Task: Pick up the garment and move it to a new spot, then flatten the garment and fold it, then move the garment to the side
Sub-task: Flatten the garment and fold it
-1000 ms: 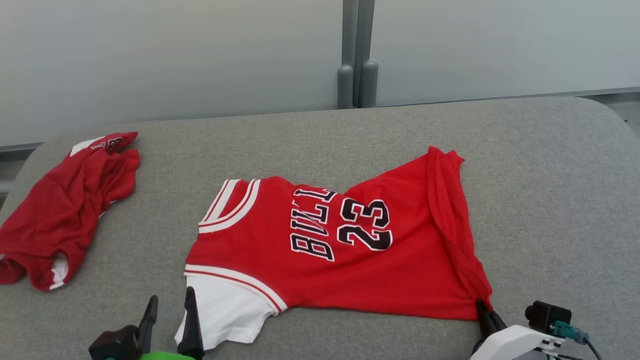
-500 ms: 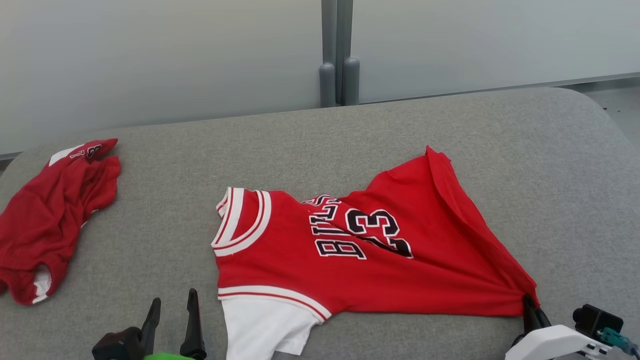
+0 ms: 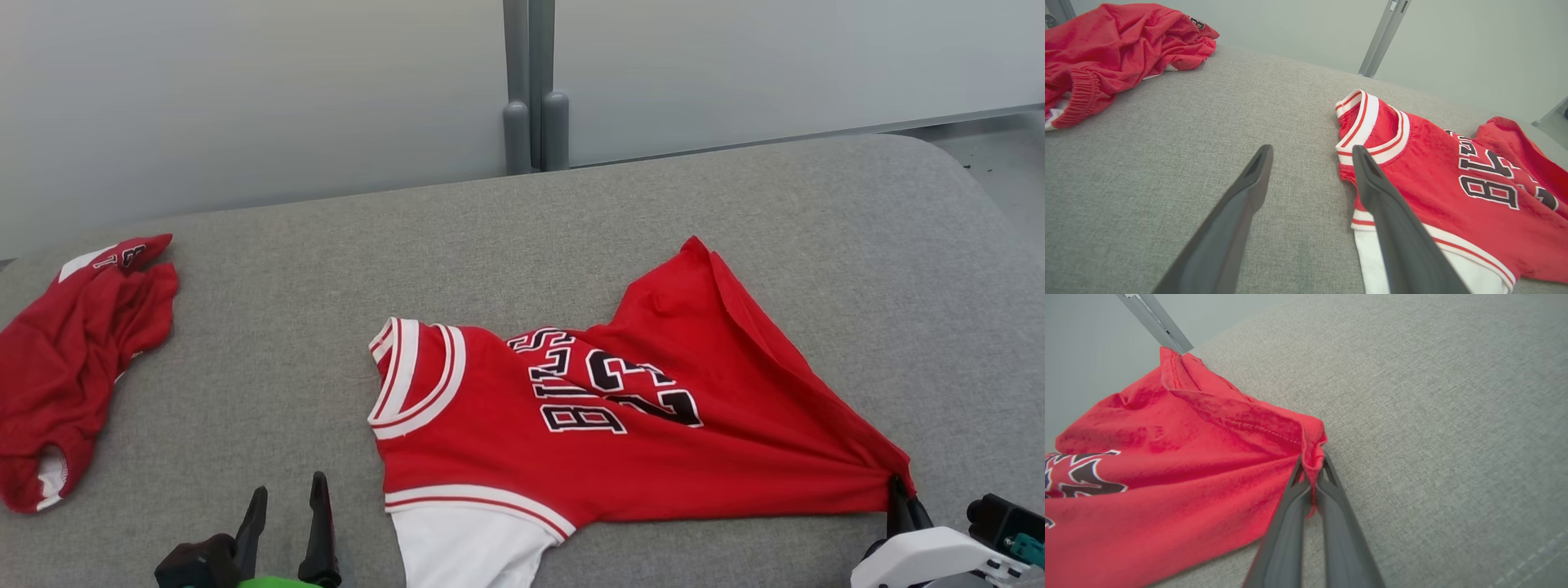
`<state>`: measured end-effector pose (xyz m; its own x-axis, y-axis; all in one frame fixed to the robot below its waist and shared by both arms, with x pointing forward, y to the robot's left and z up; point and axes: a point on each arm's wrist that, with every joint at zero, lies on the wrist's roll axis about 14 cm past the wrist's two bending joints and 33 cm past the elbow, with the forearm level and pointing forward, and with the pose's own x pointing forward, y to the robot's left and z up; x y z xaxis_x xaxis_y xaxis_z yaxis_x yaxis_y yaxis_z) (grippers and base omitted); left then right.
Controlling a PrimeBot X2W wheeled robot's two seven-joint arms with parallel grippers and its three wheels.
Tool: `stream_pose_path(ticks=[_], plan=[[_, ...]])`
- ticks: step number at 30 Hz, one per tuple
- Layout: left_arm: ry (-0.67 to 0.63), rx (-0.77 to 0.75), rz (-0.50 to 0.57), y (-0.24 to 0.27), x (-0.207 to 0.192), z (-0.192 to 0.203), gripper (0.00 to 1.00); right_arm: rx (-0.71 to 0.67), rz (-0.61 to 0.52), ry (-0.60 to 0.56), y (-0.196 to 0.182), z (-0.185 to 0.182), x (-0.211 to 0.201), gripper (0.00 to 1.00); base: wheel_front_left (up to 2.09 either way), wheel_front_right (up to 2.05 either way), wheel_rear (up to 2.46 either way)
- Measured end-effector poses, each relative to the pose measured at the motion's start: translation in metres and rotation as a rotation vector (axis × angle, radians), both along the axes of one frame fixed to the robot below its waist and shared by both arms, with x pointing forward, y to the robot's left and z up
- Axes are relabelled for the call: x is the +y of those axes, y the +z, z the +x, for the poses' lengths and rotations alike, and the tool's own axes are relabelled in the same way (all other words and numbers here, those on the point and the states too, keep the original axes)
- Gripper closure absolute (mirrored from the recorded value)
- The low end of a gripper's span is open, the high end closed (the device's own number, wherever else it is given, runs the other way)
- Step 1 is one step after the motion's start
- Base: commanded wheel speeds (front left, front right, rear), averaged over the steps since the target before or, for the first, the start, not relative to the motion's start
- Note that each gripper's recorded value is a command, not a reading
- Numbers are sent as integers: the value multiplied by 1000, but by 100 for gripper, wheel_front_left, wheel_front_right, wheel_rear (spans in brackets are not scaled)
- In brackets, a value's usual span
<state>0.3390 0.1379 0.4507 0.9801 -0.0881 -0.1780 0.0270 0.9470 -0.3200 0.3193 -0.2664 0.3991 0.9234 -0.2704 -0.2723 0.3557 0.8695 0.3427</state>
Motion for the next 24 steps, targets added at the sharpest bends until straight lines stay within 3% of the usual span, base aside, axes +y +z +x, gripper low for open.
stream_pose_path(ticks=[1, 2, 3, 12, 24], plan=[[-1, 1, 0, 0, 0, 0, 0, -1, -2, 0, 1, 0, 0, 51, 0, 0, 0], [-2, 2, 0, -1, -1, 0, 0, -3, -7, 1, 1, 0, -1, 13, 0, 0, 0], [-4, 4, -1, -1, -1, -1, 0, -7, -13, 1, 3, 0, -2, 0, 0, 0, 0], [-46, 23, -17, -6, -15, -5, 0, -23, -80, -14, 12, -9, -15, 0, 0, 0, 0], [-287, 182, 38, -40, -62, -2, 0, -159, -208, -89, 63, -16, -48, 0, 0, 0, 0]])
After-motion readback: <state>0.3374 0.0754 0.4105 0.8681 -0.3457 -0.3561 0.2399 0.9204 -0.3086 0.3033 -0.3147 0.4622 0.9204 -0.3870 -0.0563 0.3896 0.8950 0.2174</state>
